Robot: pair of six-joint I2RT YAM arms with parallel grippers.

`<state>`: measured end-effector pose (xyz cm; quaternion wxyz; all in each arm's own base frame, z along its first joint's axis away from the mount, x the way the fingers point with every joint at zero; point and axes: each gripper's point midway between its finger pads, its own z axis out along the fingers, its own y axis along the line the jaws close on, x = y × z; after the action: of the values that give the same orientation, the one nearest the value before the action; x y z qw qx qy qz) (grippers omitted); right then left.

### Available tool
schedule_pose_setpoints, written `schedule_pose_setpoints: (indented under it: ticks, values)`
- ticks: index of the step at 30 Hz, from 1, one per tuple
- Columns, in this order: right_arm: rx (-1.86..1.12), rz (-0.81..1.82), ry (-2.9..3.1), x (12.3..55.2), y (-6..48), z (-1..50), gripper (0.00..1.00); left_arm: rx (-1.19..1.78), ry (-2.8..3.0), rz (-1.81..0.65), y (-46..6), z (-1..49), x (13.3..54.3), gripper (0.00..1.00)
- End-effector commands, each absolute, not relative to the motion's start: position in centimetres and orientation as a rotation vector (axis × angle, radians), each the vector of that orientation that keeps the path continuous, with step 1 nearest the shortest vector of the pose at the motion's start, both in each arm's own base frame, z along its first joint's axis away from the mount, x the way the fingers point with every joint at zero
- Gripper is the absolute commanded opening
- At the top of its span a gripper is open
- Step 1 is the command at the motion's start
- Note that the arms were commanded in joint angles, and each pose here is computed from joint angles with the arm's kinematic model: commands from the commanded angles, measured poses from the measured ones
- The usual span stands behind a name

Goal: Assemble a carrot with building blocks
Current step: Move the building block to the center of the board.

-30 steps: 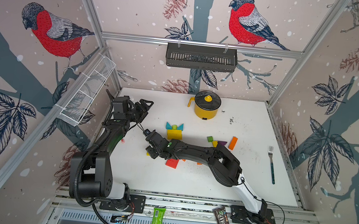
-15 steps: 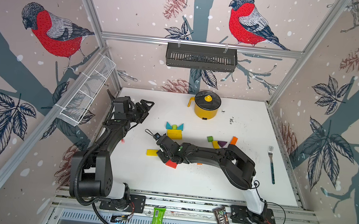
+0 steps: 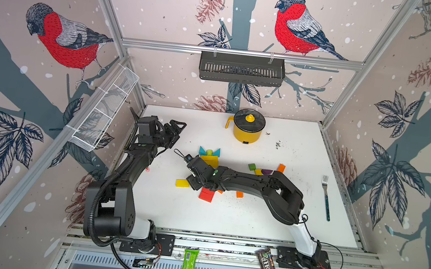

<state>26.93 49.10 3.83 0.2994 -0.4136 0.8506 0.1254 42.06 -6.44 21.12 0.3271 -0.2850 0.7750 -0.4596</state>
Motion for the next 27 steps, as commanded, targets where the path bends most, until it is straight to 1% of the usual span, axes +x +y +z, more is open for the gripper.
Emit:
schedule_pose_setpoints:
  ticks: [1,4,7,10,14,25,27]
  values:
    - [-1.107,0.271,2.270,27.2,48.6,3.1,0.65,-0.713,2.014,-1.211,-6.6,21.7,42.3,0.83]
    - [-1.103,0.247,2.283,27.3,47.9,2.7,0.58,-0.712,2.015,-1.218,-6.7,21.7,42.3,0.83]
    - [-1.107,0.247,2.306,26.9,46.9,2.1,0.47,-0.705,2.015,-1.221,-6.9,21.8,42.3,0.84]
    - [-1.102,0.230,2.322,26.2,45.5,1.9,0.41,-0.703,2.017,-1.220,-7.0,21.7,42.3,0.83]
    - [-1.077,0.193,2.333,25.5,43.0,2.0,0.39,-0.701,2.023,-1.221,-7.2,21.6,42.3,0.84]
    - [-0.984,0.118,2.399,23.8,36.6,1.6,0.39,-0.677,2.052,-1.209,-8.2,21.1,42.2,0.84]
    - [-0.972,0.125,2.406,23.4,36.0,2.1,0.41,-0.670,2.058,-1.211,-8.5,21.1,42.2,0.83]
